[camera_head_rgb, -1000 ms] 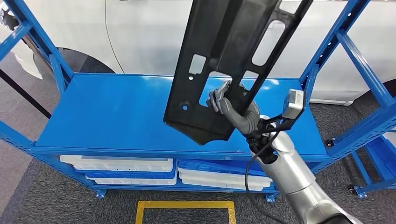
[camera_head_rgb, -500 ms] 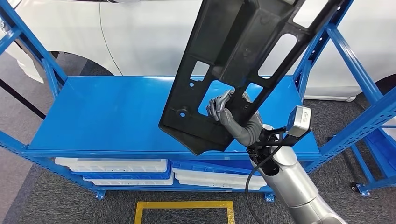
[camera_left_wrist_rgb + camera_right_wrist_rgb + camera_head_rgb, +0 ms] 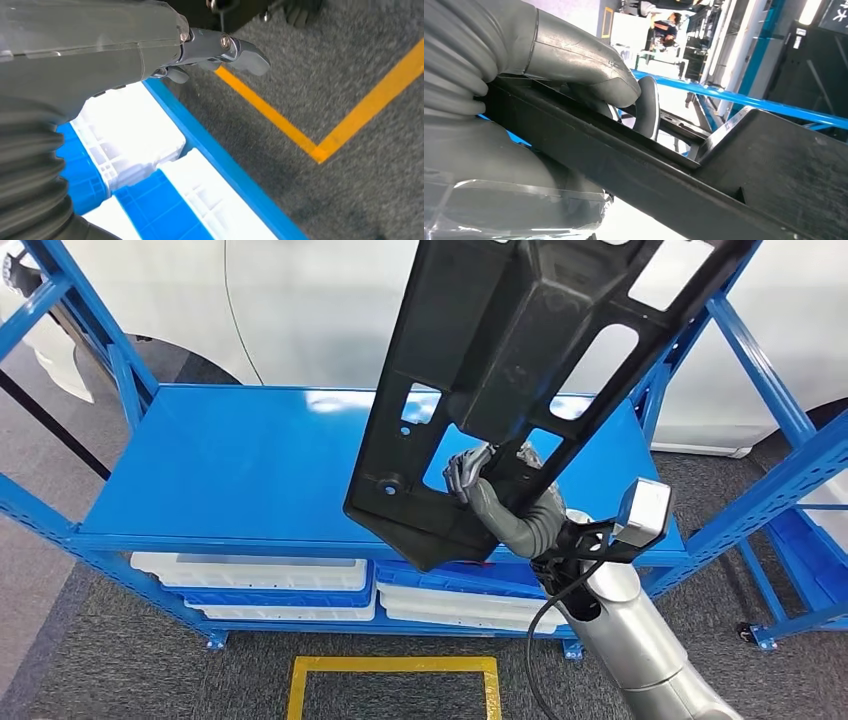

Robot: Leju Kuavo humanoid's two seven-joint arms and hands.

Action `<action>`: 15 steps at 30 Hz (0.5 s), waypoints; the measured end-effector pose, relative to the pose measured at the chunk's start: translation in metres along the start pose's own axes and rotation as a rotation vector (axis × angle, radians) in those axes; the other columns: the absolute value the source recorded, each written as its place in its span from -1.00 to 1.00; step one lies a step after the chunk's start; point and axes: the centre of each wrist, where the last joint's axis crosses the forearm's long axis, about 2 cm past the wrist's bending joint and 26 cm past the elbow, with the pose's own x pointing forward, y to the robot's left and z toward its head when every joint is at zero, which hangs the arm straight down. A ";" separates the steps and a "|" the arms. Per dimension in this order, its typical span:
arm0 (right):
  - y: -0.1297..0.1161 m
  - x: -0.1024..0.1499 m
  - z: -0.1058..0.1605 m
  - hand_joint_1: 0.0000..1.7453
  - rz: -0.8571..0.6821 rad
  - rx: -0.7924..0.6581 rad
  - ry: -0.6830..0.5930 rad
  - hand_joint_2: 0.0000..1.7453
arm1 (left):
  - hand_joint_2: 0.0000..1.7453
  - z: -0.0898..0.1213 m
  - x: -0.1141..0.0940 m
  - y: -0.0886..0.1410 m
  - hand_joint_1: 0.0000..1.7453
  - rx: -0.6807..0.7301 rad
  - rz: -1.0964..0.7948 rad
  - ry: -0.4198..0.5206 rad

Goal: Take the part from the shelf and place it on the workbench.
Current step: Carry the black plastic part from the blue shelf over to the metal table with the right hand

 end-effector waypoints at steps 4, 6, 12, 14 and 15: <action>0.000 0.001 -0.001 0.94 0.003 0.003 -0.005 1.00 | 1.00 0.000 0.000 0.000 -1.00 0.000 0.001 0.001; 0.000 0.002 -0.002 0.94 0.004 0.004 -0.006 1.00 | 1.00 0.000 0.000 0.001 -1.00 0.002 0.002 -0.001; 0.000 0.002 -0.002 0.94 0.007 0.000 -0.001 1.00 | 1.00 0.000 0.001 0.001 -1.00 0.000 0.006 -0.001; 0.000 0.002 -0.001 0.94 0.012 -0.011 0.006 1.00 | 1.00 0.000 0.001 0.001 -1.00 0.000 0.006 0.002; 0.000 0.002 0.000 0.94 0.015 -0.016 0.009 1.00 | 1.00 0.000 0.001 0.001 -1.00 -0.001 0.006 0.005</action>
